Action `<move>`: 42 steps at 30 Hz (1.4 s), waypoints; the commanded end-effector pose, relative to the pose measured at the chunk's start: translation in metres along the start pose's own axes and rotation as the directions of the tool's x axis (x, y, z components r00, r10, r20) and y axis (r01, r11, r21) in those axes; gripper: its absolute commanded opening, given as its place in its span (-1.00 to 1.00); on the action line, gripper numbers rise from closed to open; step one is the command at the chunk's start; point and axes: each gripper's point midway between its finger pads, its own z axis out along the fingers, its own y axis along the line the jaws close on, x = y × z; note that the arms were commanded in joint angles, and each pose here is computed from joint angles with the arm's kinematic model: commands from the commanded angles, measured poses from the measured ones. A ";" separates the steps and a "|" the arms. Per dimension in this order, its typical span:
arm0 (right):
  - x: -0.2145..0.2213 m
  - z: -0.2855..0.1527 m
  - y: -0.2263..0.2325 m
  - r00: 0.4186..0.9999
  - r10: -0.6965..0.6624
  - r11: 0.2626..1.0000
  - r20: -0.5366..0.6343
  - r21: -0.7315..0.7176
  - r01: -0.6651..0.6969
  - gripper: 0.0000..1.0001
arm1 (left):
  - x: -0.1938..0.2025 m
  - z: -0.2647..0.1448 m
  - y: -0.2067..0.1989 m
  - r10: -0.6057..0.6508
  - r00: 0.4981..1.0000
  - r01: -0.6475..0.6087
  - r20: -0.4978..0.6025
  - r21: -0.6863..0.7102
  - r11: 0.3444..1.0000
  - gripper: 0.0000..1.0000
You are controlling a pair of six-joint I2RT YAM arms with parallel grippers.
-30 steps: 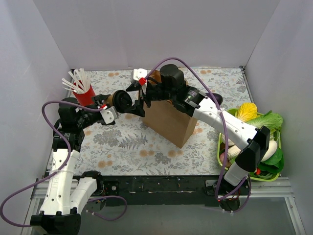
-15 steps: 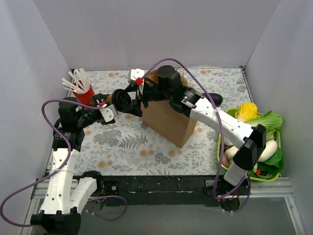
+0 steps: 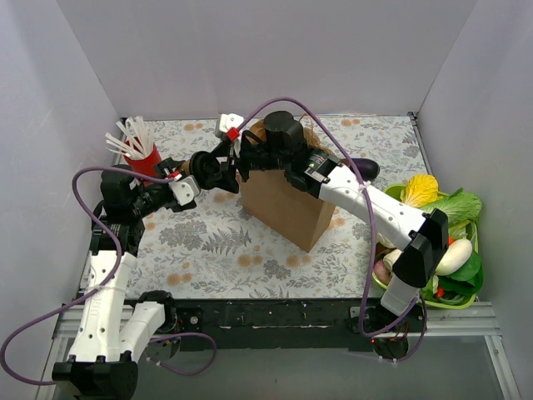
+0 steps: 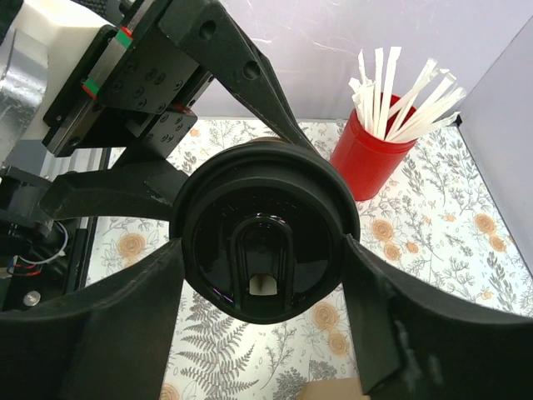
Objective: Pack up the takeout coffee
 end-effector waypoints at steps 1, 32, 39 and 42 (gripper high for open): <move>-0.020 0.004 -0.011 0.999 -0.013 0.998 0.038 0.055 0.010 0.30 | -0.017 -0.001 0.007 0.021 0.998 -0.020 0.061 -0.021 1.000 -0.05; -0.084 -0.299 -0.184 0.981 -0.115 0.666 0.155 0.745 -0.039 -0.97 | -0.110 0.166 0.089 -0.735 0.661 0.629 0.149 0.424 0.651 0.51; -0.038 -0.348 -0.166 0.993 -0.014 0.569 0.117 0.817 -0.088 -0.97 | -0.106 0.220 0.057 -0.685 0.718 0.549 0.126 0.502 0.668 0.41; -0.024 -0.357 -0.160 0.994 0.020 0.551 0.112 0.828 -0.104 -0.97 | -0.097 0.240 0.051 -0.682 0.725 0.560 0.095 0.496 0.664 0.33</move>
